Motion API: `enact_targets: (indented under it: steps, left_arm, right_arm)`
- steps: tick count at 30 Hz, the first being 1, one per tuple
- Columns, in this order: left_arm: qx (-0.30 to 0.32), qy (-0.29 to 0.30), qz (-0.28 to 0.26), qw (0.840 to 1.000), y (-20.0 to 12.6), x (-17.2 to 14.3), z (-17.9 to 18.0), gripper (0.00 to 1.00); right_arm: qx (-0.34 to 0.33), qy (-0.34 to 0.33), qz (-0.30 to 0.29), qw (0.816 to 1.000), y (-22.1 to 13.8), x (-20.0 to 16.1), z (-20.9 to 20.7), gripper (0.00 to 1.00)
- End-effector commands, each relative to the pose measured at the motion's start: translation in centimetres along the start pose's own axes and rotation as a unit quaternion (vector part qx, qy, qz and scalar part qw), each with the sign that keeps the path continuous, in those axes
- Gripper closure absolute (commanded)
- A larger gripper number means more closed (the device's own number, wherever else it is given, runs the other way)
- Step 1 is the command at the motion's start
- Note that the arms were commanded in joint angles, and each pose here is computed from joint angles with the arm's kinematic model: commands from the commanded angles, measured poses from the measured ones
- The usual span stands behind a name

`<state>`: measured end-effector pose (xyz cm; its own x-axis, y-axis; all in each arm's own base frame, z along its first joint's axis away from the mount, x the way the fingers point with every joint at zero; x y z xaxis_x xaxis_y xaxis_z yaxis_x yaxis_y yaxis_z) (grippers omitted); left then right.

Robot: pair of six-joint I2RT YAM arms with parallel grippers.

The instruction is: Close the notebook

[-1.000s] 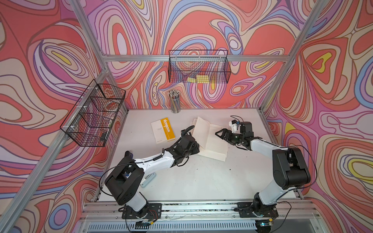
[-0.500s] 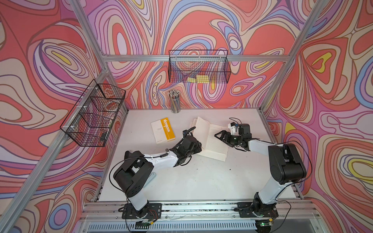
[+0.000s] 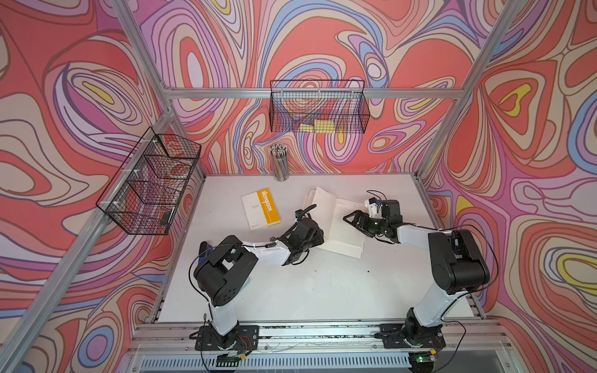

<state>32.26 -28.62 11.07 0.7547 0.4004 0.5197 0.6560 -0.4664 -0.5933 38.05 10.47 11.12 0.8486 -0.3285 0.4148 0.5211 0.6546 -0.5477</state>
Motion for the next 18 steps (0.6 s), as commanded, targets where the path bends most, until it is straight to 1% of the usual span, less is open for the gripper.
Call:
enact_targets:
  steps: [1, 6, 8, 10, 12, 13, 14, 15, 16, 18]
  left_arm:
    - [-0.025, -0.007, -0.025, 0.999, 0.42, 0.78, -1.25, 0.51]
    - [-0.033, -0.002, -0.033, 0.999, 0.89, 1.12, -1.76, 0.52]
    - [-0.034, -0.003, -0.033, 0.999, 1.14, 1.16, -1.90, 0.54]
    - [-0.034, -0.002, -0.030, 0.999, 1.31, 1.13, -1.97, 0.61]
    - [-0.035, -0.003, -0.029, 0.999, 1.36, 1.05, -1.95, 0.77]
    - [-0.035, -0.004, -0.029, 0.999, 1.31, 1.06, -1.92, 0.88]
    - [-0.035, -0.005, -0.030, 0.999, 1.23, 1.02, -1.82, 0.95]
    - [-0.037, -0.006, -0.030, 0.999, 1.12, 1.00, -1.79, 0.98]
    - [-0.038, -0.005, -0.031, 0.999, 0.93, 0.99, -1.75, 1.00]
    - [-0.044, 0.000, -0.031, 0.999, 0.55, 1.04, -1.83, 1.00]
  right_arm:
    - [0.002, 0.004, 0.002, 1.000, 0.24, -0.21, -0.47, 0.01]
    - [0.001, 0.005, 0.004, 1.000, 0.26, -0.32, -0.54, 0.02]
    - [0.001, 0.005, 0.004, 1.000, 0.26, -0.37, -0.54, 0.02]
    - [0.001, 0.007, 0.005, 1.000, 0.25, -0.46, -0.61, 0.02]
    - [0.000, 0.006, 0.004, 1.000, 0.24, -0.40, -0.62, 0.02]
    - [0.001, 0.007, 0.006, 1.000, 0.26, -0.46, -0.61, 0.02]
    - [0.001, 0.006, 0.006, 1.000, 0.26, -0.48, -0.60, 0.02]
    - [0.001, 0.006, 0.006, 1.000, 0.26, -0.48, -0.60, 0.02]
    - [0.001, 0.006, 0.005, 1.000, 0.24, -0.41, -0.59, 0.02]
    - [0.001, 0.002, 0.003, 1.000, 0.14, -0.32, -0.47, 0.02]
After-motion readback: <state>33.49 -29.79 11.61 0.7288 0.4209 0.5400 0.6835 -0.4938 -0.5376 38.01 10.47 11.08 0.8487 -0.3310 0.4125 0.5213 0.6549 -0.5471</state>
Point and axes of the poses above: each gripper's point midway between its finger pads, its own y axis out along the fingers, its own z axis along the line the jaws close on, x = y × z, the point moved 6 cm from there along -y, back along the fingers, and after that the axes turned 1 degree about -y, right-handed, at the moved point
